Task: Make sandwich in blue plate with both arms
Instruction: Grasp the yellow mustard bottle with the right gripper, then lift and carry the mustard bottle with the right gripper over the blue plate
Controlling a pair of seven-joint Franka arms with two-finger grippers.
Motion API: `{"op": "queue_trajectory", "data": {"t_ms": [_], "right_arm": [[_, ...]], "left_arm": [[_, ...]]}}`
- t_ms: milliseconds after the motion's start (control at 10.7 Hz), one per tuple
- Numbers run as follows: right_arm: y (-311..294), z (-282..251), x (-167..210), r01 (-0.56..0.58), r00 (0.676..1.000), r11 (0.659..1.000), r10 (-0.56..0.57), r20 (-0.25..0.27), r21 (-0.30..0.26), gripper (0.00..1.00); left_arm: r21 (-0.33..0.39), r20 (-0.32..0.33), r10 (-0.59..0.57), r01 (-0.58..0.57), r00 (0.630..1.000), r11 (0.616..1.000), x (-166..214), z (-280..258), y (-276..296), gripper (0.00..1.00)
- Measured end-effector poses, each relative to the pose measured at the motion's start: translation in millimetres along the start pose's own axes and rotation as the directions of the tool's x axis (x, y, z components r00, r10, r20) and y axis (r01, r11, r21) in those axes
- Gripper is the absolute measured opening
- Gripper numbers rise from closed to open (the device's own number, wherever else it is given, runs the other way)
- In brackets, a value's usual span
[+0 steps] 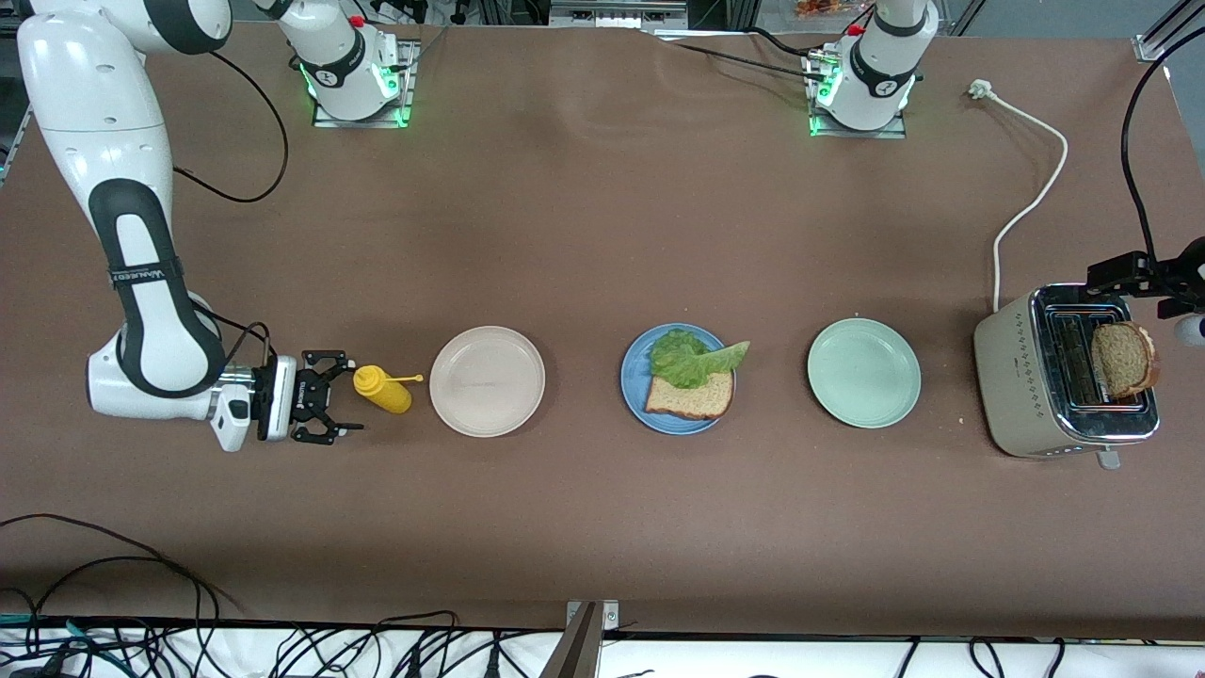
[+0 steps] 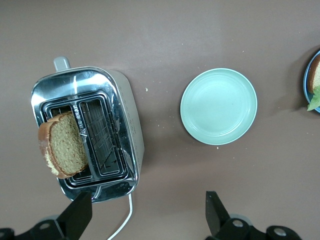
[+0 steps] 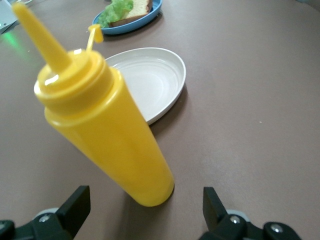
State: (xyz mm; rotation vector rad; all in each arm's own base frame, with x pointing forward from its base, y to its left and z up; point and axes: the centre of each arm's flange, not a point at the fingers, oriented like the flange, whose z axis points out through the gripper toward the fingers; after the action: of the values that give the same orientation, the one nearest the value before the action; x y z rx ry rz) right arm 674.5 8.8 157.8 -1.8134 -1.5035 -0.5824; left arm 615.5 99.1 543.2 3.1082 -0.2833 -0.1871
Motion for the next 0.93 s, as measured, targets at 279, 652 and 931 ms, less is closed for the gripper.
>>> {"op": "queue_trajectory", "data": {"t_ms": [279, 652, 931], "right_arm": [[-2.2, 13.1, -7.4, 0.084, 0.995, 0.996, -0.083, -0.059, 0.019, 1.0], [-5.3, 32.9, -21.4, 0.15, 0.977, 0.988, -0.144, -0.154, 0.025, 1.0], [-5.5, 39.6, -28.3, 0.18, 0.971, 0.983, -0.174, -0.166, 0.019, 1.0]], "left_arm": [[-0.001, 0.003, 0.0, 0.0, 1.0, 1.0, -0.4, 0.3, 0.2, 1.0], [-0.003, 0.007, 0.001, -0.001, 1.0, 1.0, -0.7, 0.6, 0.6, 1.0], [-0.003, 0.008, 0.001, -0.001, 1.0, 1.0, -0.8, 0.7, 0.6, 1.0]]}}
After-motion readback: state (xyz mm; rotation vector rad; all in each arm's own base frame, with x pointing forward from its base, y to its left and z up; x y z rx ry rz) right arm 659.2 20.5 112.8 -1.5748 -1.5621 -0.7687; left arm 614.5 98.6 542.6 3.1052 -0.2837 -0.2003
